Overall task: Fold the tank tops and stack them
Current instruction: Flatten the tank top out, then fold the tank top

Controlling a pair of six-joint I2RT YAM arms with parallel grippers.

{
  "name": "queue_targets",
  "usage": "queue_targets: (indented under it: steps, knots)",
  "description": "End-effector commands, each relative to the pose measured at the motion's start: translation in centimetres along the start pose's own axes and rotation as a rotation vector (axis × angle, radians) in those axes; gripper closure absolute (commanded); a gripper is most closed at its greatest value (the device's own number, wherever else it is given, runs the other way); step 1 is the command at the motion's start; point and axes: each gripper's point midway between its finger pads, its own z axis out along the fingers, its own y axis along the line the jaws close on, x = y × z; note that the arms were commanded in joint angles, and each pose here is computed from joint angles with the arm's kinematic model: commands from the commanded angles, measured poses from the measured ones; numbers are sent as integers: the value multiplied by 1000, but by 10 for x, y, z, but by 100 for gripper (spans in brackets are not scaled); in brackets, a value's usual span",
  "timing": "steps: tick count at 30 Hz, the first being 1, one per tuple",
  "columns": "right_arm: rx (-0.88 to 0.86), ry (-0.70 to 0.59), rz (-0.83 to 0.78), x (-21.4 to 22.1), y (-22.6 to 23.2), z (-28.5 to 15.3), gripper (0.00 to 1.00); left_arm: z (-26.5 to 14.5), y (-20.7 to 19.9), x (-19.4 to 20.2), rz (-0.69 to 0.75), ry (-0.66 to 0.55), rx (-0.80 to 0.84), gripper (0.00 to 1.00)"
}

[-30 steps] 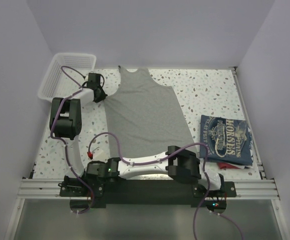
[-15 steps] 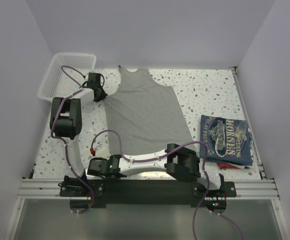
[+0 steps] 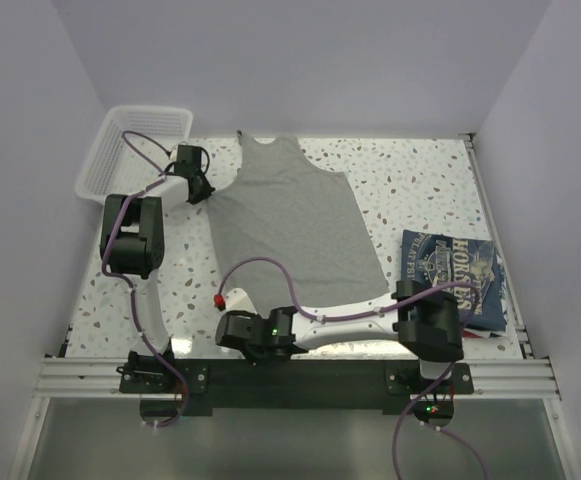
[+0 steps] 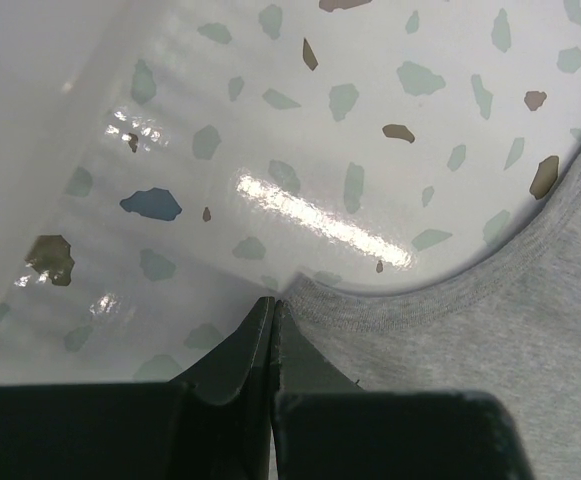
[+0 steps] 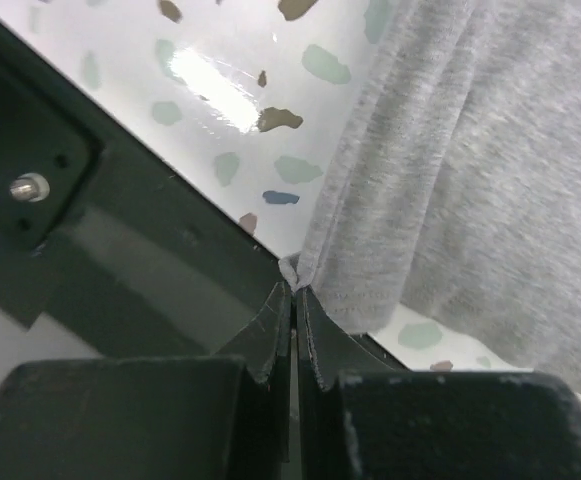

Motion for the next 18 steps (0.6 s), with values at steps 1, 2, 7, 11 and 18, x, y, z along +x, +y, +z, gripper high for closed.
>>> queue_targets:
  steps: [1, 2, 7, 11, 18]
  knots:
    - [-144, -82, 45, -25, 17, -29, 100, -4, -1, -25, -2, -70, -18, 100]
    - [-153, -77, 53, -24, 15, -29, 100, -4, -1, -25, -3, -67, -18, 100]
    - [-187, -68, 81, -25, 15, -33, 100, -9, -3, -28, -7, -78, -5, 100]
    - [-205, -76, 98, -31, 17, -34, 100, -15, -4, -34, -7, -94, -3, 100]
    - [-292, -68, 77, -48, 45, -38, 100, -31, 4, -57, -40, -148, -31, 100]
